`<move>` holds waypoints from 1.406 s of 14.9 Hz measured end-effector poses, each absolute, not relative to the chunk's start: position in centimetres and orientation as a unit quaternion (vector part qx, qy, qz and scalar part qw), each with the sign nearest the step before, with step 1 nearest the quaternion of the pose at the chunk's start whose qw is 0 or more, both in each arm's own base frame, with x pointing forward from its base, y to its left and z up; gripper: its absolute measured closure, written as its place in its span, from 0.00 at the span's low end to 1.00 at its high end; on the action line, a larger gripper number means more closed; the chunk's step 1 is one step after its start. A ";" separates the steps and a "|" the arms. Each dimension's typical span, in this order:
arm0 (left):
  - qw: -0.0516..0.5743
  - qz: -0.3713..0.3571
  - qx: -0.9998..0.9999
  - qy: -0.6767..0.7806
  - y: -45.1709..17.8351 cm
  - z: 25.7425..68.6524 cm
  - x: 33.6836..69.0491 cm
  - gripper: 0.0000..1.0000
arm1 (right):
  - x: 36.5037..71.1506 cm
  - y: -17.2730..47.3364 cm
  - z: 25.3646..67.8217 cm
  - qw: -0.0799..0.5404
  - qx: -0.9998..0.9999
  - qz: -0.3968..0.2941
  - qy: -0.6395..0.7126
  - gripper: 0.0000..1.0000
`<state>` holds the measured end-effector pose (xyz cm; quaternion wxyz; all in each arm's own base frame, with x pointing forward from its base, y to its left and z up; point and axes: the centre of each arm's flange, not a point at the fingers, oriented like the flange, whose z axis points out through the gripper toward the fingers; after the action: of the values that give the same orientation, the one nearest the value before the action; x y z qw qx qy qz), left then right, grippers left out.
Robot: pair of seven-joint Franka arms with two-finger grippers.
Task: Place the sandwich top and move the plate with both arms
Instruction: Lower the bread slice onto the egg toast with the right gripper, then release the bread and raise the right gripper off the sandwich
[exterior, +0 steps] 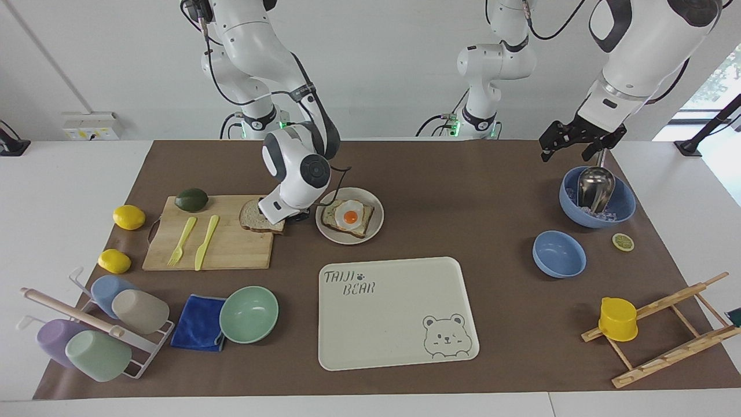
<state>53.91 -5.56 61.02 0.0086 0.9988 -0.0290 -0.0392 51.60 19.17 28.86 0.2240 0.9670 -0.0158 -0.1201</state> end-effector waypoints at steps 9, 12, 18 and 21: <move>0.009 -0.039 0.999 -0.029 -5.6 61.0 53.9 0.00 | 52.5 29.4 39.9 0.191 0.974 -0.124 0.003 0.89; 0.009 -0.039 0.999 -0.029 -5.6 61.0 53.9 0.00 | 51.1 34.4 40.4 0.181 0.978 -0.100 0.027 0.89; 0.009 -0.039 0.999 -0.029 -5.6 61.0 53.9 0.00 | 51.1 36.8 37.4 0.151 0.986 -0.069 0.022 0.89; 0.009 -0.039 0.999 -0.029 -5.6 61.0 53.9 0.00 | 51.1 37.3 36.2 0.110 0.992 -0.066 -0.019 0.89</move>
<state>53.90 -5.56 61.02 0.0087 0.9988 -0.0290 -0.0392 51.07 37.33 36.21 0.1103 0.9915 -0.0188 -0.0659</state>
